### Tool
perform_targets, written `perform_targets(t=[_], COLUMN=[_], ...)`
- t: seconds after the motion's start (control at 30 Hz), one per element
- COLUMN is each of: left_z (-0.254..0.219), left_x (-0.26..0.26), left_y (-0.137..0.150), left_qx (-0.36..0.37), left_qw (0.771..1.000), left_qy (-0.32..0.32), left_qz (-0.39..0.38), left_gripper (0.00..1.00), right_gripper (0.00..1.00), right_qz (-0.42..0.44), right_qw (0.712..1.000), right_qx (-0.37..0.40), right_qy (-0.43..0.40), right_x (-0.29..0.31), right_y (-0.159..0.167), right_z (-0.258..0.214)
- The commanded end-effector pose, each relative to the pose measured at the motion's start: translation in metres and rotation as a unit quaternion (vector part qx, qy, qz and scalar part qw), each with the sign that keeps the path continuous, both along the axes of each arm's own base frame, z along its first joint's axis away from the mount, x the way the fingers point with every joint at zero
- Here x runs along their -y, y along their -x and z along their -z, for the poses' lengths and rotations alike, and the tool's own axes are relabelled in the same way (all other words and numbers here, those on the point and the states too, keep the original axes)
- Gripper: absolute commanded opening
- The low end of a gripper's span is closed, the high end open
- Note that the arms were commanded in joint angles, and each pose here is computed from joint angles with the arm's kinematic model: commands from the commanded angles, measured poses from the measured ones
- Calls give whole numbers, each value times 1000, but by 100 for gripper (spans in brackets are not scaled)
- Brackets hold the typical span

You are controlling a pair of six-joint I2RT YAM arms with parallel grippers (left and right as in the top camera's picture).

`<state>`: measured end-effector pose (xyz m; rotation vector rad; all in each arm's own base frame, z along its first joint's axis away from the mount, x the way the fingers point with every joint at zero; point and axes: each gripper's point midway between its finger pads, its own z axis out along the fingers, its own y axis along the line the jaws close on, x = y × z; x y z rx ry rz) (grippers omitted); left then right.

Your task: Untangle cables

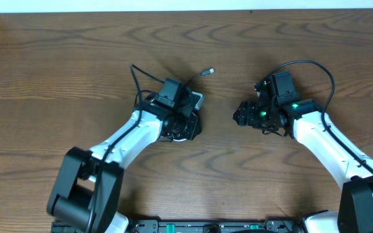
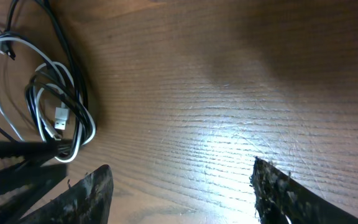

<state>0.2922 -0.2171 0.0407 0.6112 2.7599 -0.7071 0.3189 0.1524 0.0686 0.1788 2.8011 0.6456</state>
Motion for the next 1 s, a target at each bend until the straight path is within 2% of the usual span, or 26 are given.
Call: perform_targets(t=[0.0, 0.13, 0.57, 0.83, 0.97], left_z=[19, 27, 30, -22, -20], left_x=[-4, -15, -25, -21, -32], left_y=[-10, -22, -28, -33, -36], left_qx=[11, 22, 37, 92, 105], left_qw=[999, 996, 989, 988, 983], left_qy=[-39, -74, -115, -83, -112], left_qz=[-9, -53, -90, -96, -104], left_gripper=[28, 28, 27, 26, 29], right_gripper=[68, 69, 71, 72, 72], right_qz=[-6, -7, -10, -12, -14], right_qw=[1000, 1000, 1000, 1000, 1000], right_qx=[-5, -5, -3, 0, 0], right_qy=[5, 5, 6, 9, 10], right_x=[2, 2, 2, 2, 2], right_y=[3, 3, 3, 2, 3], right_z=[5, 5, 5, 5, 6])
